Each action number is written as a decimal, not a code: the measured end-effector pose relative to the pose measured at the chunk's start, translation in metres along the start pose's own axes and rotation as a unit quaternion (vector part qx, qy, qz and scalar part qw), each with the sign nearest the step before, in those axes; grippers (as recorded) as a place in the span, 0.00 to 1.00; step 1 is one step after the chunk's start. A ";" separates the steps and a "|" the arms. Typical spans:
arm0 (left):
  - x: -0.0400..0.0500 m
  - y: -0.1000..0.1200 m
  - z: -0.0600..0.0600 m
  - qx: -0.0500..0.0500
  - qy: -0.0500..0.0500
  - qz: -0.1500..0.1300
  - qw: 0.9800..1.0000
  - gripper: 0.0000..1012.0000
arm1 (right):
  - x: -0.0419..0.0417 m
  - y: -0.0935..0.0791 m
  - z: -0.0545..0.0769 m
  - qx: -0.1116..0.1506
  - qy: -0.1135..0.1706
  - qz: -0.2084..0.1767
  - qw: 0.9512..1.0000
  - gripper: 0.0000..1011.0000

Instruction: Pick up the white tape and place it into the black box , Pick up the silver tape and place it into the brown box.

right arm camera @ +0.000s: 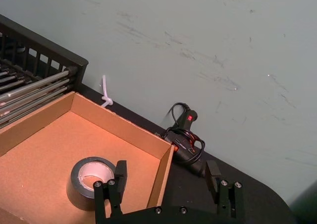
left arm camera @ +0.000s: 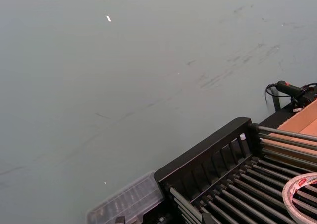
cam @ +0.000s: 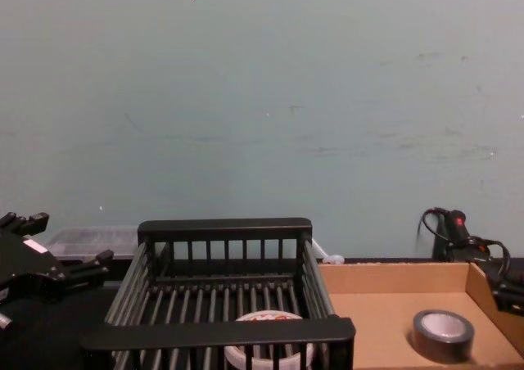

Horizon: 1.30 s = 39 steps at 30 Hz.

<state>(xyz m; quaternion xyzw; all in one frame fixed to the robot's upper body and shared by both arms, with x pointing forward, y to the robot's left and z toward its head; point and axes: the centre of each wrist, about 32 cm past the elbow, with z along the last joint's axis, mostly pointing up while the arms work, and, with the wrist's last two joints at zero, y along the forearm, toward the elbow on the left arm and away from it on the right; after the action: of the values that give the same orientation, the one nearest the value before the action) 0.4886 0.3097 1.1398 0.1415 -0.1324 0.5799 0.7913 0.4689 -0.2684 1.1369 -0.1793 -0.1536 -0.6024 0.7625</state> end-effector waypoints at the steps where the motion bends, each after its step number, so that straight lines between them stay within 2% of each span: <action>1: 0.0000 0.000 0.000 0.000 0.000 0.000 1.000 0.99 | 0.0000 0.000 0.000 0.000 0.000 0.000 1.000 0.99; 39: 0.0000 0.000 0.000 0.000 0.000 0.000 1.000 0.99 | 0.0001 0.000 0.000 -0.001 0.001 0.001 1.000 0.99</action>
<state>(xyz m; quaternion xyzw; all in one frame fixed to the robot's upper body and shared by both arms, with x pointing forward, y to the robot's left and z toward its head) 0.4886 0.3097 1.1398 0.1415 -0.1324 0.5799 0.7913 0.4690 -0.2685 1.1370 -0.1795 -0.1524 -0.6019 0.7631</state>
